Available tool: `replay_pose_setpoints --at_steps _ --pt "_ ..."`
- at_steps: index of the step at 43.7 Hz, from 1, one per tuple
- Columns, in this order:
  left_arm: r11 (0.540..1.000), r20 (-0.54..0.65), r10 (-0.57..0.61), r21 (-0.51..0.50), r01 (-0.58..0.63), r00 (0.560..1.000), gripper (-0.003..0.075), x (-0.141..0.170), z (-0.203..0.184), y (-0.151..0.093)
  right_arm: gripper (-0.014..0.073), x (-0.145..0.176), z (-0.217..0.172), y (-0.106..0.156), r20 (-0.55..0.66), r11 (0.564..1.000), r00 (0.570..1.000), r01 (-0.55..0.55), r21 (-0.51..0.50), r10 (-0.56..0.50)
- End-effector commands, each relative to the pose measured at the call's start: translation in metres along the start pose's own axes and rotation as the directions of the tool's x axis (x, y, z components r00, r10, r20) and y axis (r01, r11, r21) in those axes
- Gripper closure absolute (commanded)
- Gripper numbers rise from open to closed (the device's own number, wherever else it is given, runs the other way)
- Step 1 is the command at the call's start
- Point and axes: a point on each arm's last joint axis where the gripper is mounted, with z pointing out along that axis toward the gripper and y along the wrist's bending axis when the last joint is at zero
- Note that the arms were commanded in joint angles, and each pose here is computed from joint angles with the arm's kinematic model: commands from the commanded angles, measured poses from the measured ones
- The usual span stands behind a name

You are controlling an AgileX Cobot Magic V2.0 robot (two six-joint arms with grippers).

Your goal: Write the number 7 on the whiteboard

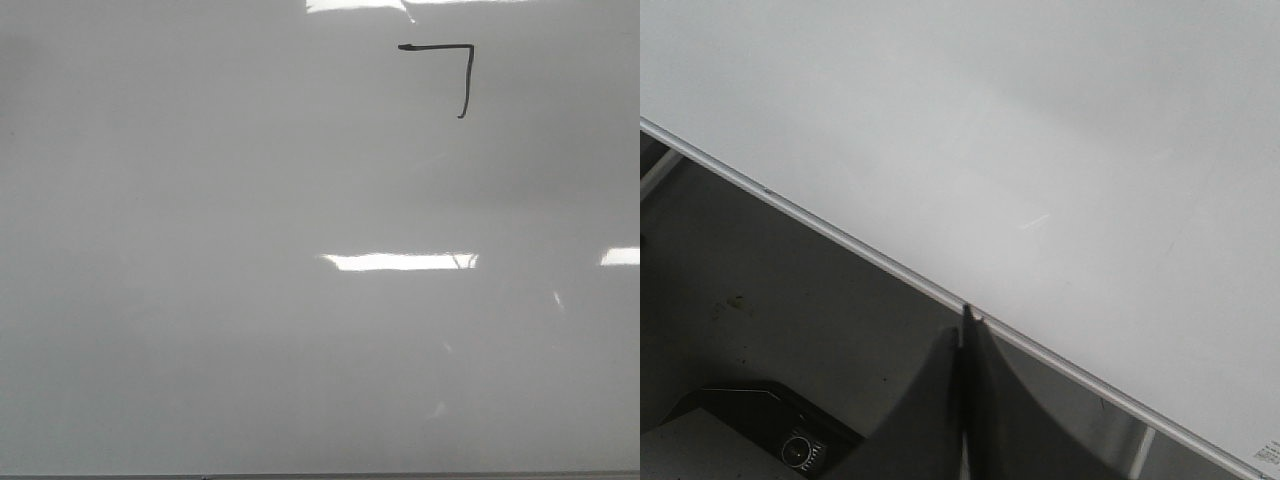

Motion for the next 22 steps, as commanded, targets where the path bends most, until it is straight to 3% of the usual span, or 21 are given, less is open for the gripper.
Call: replay_pose_setpoints --at_steps 1,22 --pt "1.000 0.104 -0.012 -0.008 0.013 0.994 0.0741 -0.0081 -0.0014 0.0009 0.0662 -0.0107 -0.0063 -0.0018 0.089 1.000 0.996 0.006 0.013 -0.008" --pt "0.999 0.107 -0.007 0.040 0.003 0.994 0.0741 -0.0083 -0.0016 -0.0018 0.0662 -0.0105 -0.0063 -0.0019 0.087 1.000 0.996 0.006 0.013 -0.008"
